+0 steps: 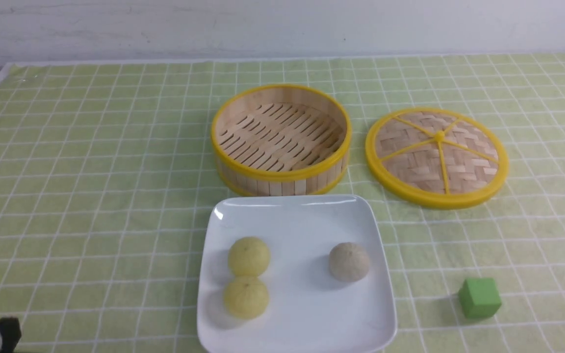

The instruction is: Put the steamed buns into the plate on the green tablecloth.

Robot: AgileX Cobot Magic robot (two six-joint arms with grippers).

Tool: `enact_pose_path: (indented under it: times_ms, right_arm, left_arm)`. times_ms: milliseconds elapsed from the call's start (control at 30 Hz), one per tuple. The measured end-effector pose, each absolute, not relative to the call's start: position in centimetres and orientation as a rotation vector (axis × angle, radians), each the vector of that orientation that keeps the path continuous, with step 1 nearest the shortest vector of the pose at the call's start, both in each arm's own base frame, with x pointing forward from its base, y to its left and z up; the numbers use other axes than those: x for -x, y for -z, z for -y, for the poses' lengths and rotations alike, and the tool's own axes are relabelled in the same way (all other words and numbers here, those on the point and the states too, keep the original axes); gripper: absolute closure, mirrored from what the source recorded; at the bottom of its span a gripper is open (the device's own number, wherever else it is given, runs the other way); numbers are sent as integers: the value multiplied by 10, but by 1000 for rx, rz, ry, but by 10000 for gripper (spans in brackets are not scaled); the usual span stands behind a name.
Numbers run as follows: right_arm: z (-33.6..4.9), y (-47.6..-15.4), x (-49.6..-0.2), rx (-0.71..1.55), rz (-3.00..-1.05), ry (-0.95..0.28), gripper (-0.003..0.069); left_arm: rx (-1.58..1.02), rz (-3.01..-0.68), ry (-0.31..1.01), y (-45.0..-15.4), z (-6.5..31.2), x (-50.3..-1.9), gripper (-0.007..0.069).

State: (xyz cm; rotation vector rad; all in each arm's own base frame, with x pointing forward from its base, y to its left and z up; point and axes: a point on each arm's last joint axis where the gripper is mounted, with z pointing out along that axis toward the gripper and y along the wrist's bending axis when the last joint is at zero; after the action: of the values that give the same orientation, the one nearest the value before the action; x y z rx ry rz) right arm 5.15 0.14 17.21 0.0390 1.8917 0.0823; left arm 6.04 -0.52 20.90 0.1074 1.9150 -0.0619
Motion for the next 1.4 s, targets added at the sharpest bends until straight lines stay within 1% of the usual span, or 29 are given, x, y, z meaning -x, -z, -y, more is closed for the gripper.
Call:
enact_pose_path:
  times_ms: [33, 100, 233, 1400]
  right_arm:
    - [-1, -172, -51, -39, -1892, -82, 580]
    - [-1, -172, -51, -39, -1892, -82, 578]
    - [-1, -172, -51, -39, -1892, -82, 573]
    - [-1, -172, -51, -40, -1892, -83, 540]
  left_arm:
    - [-86, -1901, 51, -199, 4, -57, 592]
    - [-47, -1879, 41, -188, 2, -52, 592]
    - [-5, -1878, 32, -173, 1, -52, 589]
    - [-7, -1875, 5, -172, -1, -52, 567]
